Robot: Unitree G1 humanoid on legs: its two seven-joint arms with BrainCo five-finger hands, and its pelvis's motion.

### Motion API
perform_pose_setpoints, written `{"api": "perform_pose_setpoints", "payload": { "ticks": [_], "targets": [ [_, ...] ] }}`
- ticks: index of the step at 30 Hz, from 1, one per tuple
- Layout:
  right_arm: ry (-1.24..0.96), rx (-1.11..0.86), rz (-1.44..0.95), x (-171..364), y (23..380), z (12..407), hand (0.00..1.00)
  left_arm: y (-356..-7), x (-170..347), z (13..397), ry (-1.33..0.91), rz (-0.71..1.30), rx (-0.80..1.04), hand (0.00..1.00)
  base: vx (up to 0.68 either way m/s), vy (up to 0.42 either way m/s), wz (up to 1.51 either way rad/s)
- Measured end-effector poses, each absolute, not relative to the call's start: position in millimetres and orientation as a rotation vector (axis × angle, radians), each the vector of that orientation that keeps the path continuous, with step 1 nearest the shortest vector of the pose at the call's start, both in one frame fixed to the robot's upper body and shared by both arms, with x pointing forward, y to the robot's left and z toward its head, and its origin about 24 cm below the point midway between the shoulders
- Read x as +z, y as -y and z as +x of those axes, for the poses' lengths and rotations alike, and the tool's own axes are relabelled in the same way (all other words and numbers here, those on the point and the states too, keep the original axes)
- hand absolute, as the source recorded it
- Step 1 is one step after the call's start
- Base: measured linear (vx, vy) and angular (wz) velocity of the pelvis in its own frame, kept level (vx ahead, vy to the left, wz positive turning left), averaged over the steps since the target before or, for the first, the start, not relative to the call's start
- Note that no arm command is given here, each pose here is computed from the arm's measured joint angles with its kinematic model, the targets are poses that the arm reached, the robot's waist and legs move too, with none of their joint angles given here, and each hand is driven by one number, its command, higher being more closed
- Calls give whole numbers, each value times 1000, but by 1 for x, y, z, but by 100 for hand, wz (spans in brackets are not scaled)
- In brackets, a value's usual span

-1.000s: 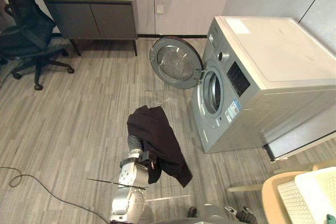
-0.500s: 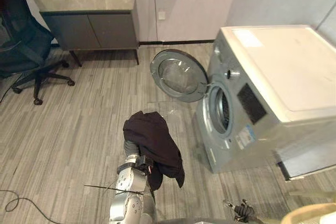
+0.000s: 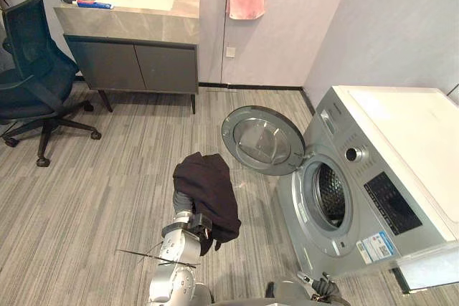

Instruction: Pick up the laundry basket with both hands and put the clothes into the washing machine.

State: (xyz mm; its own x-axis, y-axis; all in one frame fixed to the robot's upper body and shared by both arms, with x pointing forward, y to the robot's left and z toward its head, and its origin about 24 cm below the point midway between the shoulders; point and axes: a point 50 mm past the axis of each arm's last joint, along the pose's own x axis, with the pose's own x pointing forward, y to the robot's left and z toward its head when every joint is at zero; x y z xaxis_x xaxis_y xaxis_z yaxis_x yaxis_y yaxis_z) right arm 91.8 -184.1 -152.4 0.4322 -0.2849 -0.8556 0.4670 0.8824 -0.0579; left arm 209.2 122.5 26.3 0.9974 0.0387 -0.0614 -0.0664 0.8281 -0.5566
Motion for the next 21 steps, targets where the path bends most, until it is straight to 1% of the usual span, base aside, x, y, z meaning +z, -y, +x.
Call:
{"api": "perform_pose_setpoints", "payload": {
  "ticks": [3, 5, 7, 10, 12, 16, 19, 21],
  "targets": [
    [-1022, -436, 174, -152, 181, 93, 0, -122, 26, 209, -50, -599, 60, 100, 215, -64, -11],
    [-1011, -430, 154, -150, 186, 94, 0, -116, 25, 209, -56, -624, 58, 100, 344, -123, -16],
    [-999, -428, 136, -149, 190, 97, 0, -118, 23, 209, -62, -624, 65, 100, 434, -146, -21],
    [-994, -383, 112, -148, 184, 103, 0, -126, 14, 206, -93, -614, 114, 100, 407, -65, -87],
    [-955, -319, 99, -144, 173, 119, 0, -132, 9, 204, -113, -610, 142, 100, 360, 58, -167],
    [-940, -266, 91, -142, 158, 125, 0, -134, -1, 200, -157, -605, 166, 100, 260, 254, -178],
    [-935, -257, 54, -141, 161, 126, 0, -132, -6, 199, -181, -603, 161, 100, 147, 435, -137],
    [-935, -237, 55, -141, 156, 126, 0, -137, -9, 199, -183, -601, 185, 100, 3, 472, -124]
  ]
}}
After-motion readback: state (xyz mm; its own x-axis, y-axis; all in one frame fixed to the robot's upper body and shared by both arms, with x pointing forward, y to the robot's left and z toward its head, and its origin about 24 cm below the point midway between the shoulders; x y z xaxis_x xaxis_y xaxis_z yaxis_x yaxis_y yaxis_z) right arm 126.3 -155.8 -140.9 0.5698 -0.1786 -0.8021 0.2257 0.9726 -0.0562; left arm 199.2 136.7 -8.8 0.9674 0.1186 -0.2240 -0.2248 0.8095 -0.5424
